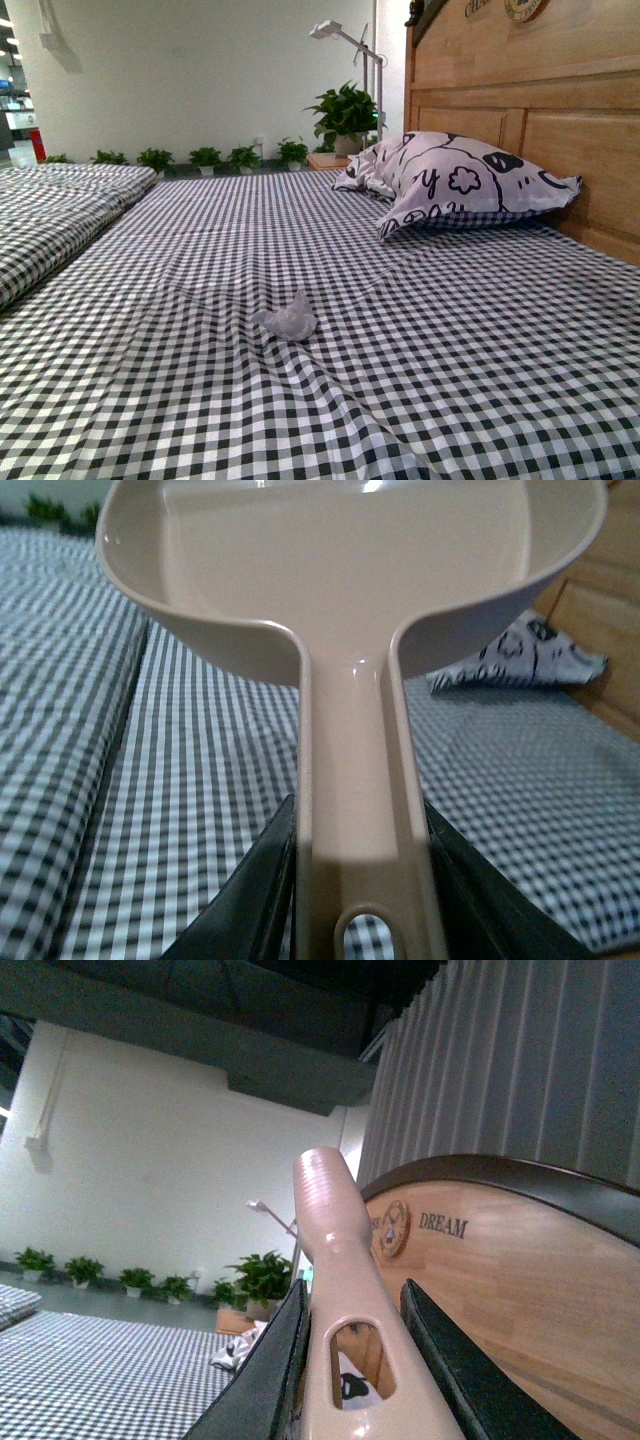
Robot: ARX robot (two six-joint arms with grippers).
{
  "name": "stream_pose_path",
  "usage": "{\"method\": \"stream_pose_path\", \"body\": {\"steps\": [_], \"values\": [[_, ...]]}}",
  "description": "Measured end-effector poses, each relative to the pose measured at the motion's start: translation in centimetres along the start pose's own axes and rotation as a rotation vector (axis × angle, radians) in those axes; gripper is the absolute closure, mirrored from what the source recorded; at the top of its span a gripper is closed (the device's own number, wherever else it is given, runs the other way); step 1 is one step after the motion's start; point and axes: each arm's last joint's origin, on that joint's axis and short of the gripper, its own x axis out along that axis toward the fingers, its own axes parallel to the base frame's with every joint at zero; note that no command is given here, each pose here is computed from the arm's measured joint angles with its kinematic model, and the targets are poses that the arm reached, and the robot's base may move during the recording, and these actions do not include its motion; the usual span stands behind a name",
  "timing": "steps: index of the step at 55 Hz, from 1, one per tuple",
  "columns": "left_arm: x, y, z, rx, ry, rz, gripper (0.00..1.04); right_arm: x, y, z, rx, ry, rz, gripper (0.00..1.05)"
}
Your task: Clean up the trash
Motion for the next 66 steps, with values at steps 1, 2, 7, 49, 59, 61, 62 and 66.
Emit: {"method": "stream_pose_path", "body": {"steps": [1, 2, 7, 49, 59, 61, 62, 66], "values": [[0.3, 0.1, -0.2, 0.001, 0.019, -0.002, 0.76, 0.0, 0.0, 0.0, 0.0, 0.001, -0.002, 0.82], [0.9, 0.4, -0.5, 0.003, 0.045, -0.004, 0.76, 0.0, 0.0, 0.0, 0.0, 0.001, -0.001, 0.82], [2.9, 1.4, -0.8, 0.071, 0.069, -0.038, 0.76, 0.0, 0.0, 0.0, 0.0, -0.003, 0.005, 0.82], [18.0, 8.4, -7.2, 0.599, 0.386, -0.363, 0.76, 0.0, 0.0, 0.0, 0.0, -0.002, 0.002, 0.82], [18.2, 8.5, -8.0, 0.662, 0.394, -0.427, 0.76, 0.0, 0.0, 0.0, 0.0, -0.002, 0.002, 0.82], [18.2, 8.5, -8.1, 0.675, 0.391, -0.44, 0.76, 0.0, 0.0, 0.0, 0.0, -0.001, 0.002, 0.82], [18.2, 8.4, -8.1, 0.677, 0.391, -0.444, 0.76, 0.0, 0.0, 0.0, 0.0, -0.001, 0.002, 0.82], [18.1, 8.5, -8.2, 0.685, 0.395, -0.467, 0.76, 0.0, 0.0, 0.0, 0.0, -0.002, 0.002, 0.82]]}}
